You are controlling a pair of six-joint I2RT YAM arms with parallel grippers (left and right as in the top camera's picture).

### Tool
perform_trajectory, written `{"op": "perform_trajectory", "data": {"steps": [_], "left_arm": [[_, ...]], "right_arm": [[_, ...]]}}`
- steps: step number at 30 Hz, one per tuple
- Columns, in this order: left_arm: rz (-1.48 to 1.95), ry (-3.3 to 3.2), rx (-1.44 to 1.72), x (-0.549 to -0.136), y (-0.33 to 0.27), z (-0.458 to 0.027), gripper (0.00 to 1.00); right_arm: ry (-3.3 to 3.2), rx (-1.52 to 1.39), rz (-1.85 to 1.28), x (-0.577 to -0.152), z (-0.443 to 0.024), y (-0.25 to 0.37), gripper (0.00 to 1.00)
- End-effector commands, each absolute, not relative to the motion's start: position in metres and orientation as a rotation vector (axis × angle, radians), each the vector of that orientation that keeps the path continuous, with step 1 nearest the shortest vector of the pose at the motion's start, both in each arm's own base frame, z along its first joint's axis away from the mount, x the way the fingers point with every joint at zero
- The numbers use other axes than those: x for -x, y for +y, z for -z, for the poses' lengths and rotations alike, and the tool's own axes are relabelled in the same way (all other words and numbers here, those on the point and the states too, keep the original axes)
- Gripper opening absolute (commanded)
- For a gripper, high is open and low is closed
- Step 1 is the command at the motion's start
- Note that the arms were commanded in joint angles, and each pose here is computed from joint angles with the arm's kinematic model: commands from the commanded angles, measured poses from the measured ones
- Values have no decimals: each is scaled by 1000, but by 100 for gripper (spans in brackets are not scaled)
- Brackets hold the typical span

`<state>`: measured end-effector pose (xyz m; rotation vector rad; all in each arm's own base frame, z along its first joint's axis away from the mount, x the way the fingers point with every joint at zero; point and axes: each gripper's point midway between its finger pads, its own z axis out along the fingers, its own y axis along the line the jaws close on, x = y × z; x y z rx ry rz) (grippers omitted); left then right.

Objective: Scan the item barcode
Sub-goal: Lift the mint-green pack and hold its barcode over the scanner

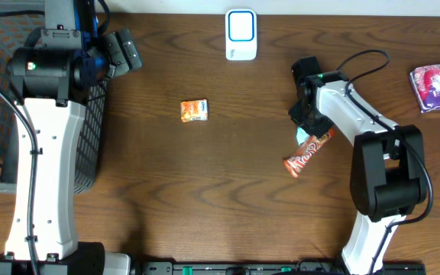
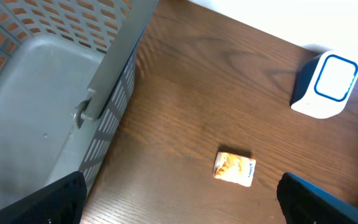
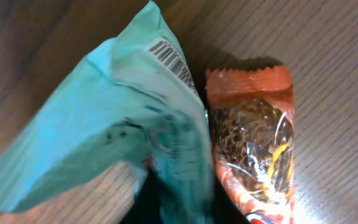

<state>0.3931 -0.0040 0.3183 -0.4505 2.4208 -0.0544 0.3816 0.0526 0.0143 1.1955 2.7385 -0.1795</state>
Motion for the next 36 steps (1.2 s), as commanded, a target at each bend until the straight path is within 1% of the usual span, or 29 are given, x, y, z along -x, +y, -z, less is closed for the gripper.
{"op": "perform_trajectory", "data": {"steps": [1,5,9,12,16,19,23,28,36], "left_arm": [[46,2421,464,-393,-1,-318,98],[46,2421,464,-393,-1,-318,98],[46,2421,464,-393,-1,-318,98],[46,2421,464,-393,-1,-318,98],[47,2421,464,-393,-1,-318,98],[46,2421,464,-393,-1,-318,98],[47,2421,464,-393,-1,-318,98],[47,2421,464,-393,-1,-318,98],[46,2421,464,-393,-1,-318,98]], "right_arm": [[2811,-1195,215,-362,2,52,1],[2865,-1113,155,-363,0,59,1],[2881,-989,51,-378,-15,68,1],[2863,-873,-56,-394,-38,77,1],[2792,-714,-220,-417,-81,93,1],[2692,-640,-334,-434,-115,103,1],[2550,-588,-419,-456,-146,112,1],[2465,-511,-541,-475,-161,136,1],[2235,-347,-733,-517,-189,199,1]]}}
